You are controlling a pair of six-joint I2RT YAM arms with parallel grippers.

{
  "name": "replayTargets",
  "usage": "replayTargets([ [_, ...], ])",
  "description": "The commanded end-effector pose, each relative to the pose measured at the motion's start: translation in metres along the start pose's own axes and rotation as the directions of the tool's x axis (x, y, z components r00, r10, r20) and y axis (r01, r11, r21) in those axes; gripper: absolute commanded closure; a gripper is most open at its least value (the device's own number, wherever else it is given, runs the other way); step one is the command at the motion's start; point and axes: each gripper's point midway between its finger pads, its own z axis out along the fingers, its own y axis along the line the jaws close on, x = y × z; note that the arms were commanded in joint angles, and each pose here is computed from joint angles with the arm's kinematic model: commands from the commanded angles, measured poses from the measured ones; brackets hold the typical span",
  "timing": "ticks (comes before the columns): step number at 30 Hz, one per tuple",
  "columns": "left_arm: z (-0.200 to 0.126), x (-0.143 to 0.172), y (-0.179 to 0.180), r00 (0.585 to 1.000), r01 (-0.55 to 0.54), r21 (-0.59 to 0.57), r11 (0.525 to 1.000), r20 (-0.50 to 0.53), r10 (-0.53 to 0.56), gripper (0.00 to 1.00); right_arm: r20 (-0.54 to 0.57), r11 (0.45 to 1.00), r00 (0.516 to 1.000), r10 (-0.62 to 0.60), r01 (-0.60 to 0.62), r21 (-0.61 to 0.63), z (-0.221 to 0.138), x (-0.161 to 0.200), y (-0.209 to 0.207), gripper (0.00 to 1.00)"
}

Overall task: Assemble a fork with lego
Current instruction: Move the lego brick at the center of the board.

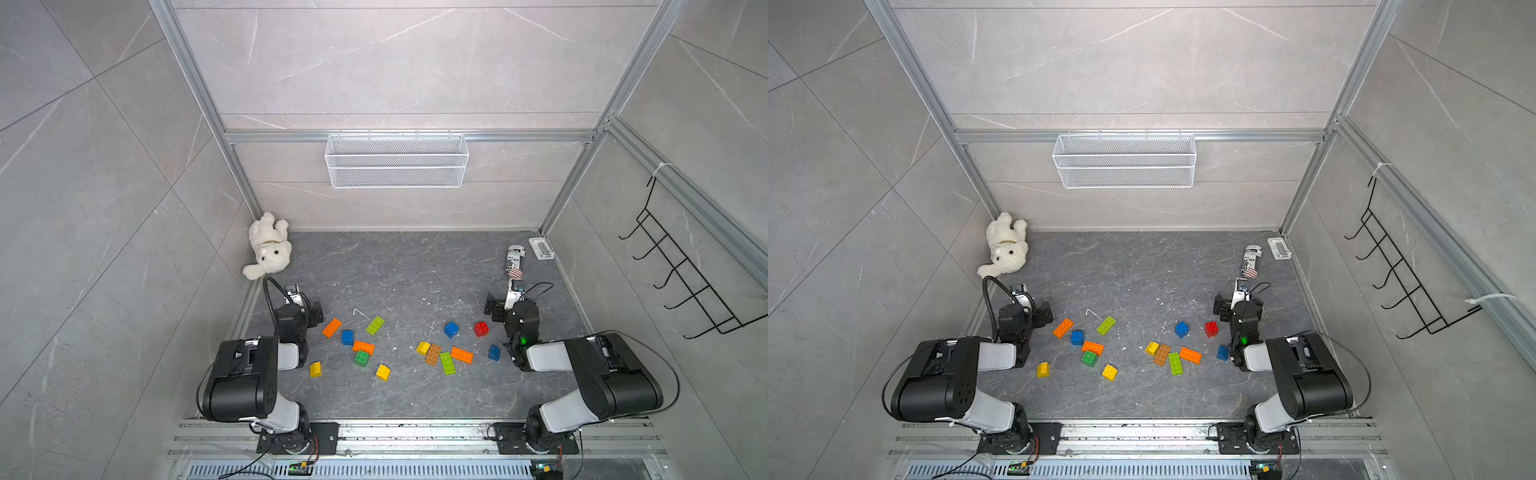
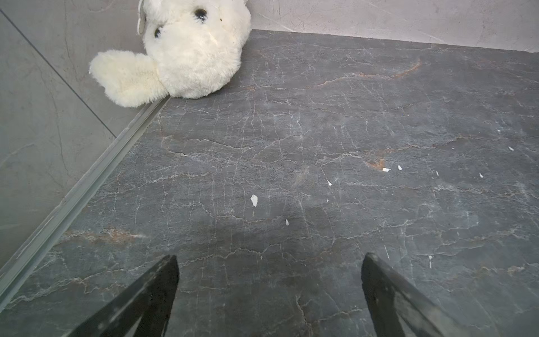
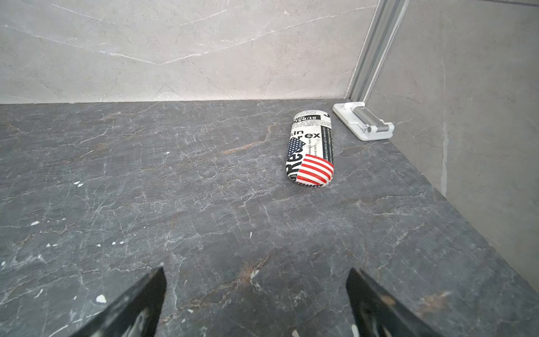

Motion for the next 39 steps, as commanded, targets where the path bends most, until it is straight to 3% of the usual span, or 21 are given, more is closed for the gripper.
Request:
replayTargets([
  [1,0.001,-0.024,-0.001,0.998,0.005,-0.003,1.000,0.067,-0.005,0.00,0.002,1.000,1.000,-0.001,0.001,0.006,0.002,-0.003,0.001,0.01],
  [28,0.001,-0.026,-0.004,0.998,0.005,0.019,1.000,0.057,-0.006,0.01,-0.007,1.000,1.000,0.001,-0.001,-0.009,0.003,-0.002,0.002,0.00],
  [30,0.001,-0.038,-0.001,0.997,0.018,0.013,1.000,0.070,-0.019,0.01,-0.004,0.999,1.000,-0.010,0.010,-0.032,0.003,-0.004,0.006,0.00],
  [32,-0.001,-0.046,0.000,0.999,0.030,0.021,0.999,-0.014,-0.030,0.01,-0.022,0.998,0.999,-0.029,0.028,-0.055,0.003,-0.011,0.012,0.00],
  [36,-0.016,-0.071,0.001,0.997,0.054,0.012,0.998,-0.047,-0.054,0.01,-0.091,0.991,0.991,-0.103,0.095,-0.089,0.001,-0.030,0.026,0.00],
  [39,-0.031,-0.081,0.001,0.989,0.117,0.010,0.993,-0.090,-0.116,0.01,-0.112,0.971,0.980,-0.162,0.138,-0.197,-0.008,-0.048,0.059,0.00],
])
